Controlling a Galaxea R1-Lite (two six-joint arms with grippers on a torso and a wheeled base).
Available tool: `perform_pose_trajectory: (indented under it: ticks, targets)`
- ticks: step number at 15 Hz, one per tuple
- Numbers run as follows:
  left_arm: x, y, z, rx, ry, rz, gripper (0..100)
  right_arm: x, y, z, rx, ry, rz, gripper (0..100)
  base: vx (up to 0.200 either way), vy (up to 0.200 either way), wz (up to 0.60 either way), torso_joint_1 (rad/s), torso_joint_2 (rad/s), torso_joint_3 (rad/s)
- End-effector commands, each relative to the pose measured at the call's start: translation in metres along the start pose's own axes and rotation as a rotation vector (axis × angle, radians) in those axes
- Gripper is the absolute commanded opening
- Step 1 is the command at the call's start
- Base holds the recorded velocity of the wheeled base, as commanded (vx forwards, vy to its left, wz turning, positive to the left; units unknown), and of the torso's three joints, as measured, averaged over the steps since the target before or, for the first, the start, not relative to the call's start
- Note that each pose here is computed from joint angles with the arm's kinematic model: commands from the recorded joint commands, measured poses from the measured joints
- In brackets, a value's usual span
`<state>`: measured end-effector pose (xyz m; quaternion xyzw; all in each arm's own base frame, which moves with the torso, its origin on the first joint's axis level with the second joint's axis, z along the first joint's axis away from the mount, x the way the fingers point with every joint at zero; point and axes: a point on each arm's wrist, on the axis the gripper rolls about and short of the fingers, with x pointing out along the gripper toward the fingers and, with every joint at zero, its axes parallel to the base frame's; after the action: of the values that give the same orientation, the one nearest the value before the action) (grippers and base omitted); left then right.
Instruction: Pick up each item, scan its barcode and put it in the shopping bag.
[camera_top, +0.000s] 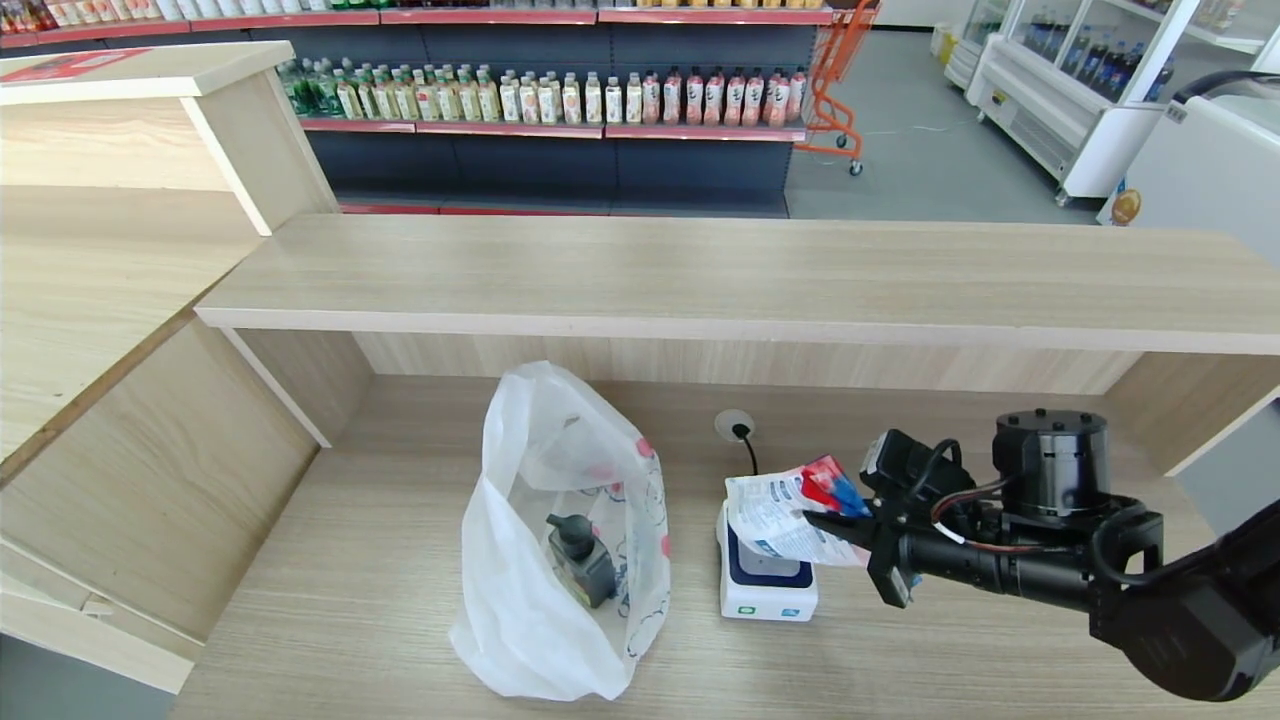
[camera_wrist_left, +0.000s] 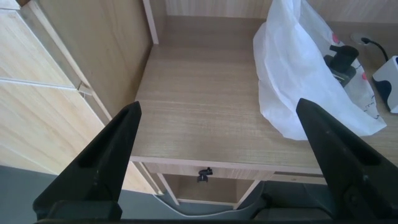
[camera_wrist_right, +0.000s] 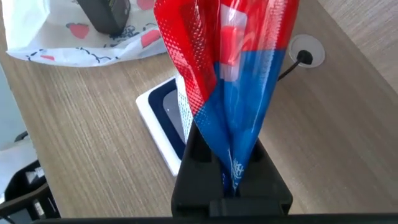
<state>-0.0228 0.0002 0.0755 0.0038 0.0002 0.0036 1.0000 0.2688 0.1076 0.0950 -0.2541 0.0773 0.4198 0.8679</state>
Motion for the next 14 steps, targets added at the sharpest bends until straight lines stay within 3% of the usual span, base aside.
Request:
perform_pose_trajectory:
  ticks: [1, 6, 9, 11, 14]
  targets:
    - [0.000, 0.000, 0.000, 0.000, 0.000, 0.000, 100, 0.006, 0.002, -0.008, 0.011, 0.012, 0.013, 0, 0.000, 0.000, 0.00, 0.000, 0.00, 0.000]
    - [0.000, 0.000, 0.000, 0.000, 0.000, 0.000, 100, 0.007, 0.001, -0.005, 0.041, 0.000, 0.010, 0, 0.000, 0.000, 0.00, 0.000, 0.00, 0.000]
    - [0.000, 0.000, 0.000, 0.000, 0.000, 0.000, 100, 0.003, -0.003, 0.010, 0.108, -0.056, -0.017, 0, 0.000, 0.000, 0.00, 0.000, 0.00, 0.000]
    - [0.000, 0.000, 0.000, -0.003, 0.000, 0.000, 100, -0.015, -0.005, 0.037, 0.276, -0.138, -0.046, 0, 0.000, 0.000, 0.00, 0.000, 0.00, 0.000]
    - [0.000, 0.000, 0.000, 0.000, 0.000, 0.002, 100, -0.046, -0.007, 0.060, 0.445, -0.150, -0.075, 0, 0.000, 0.000, 0.00, 0.000, 0.00, 0.000]
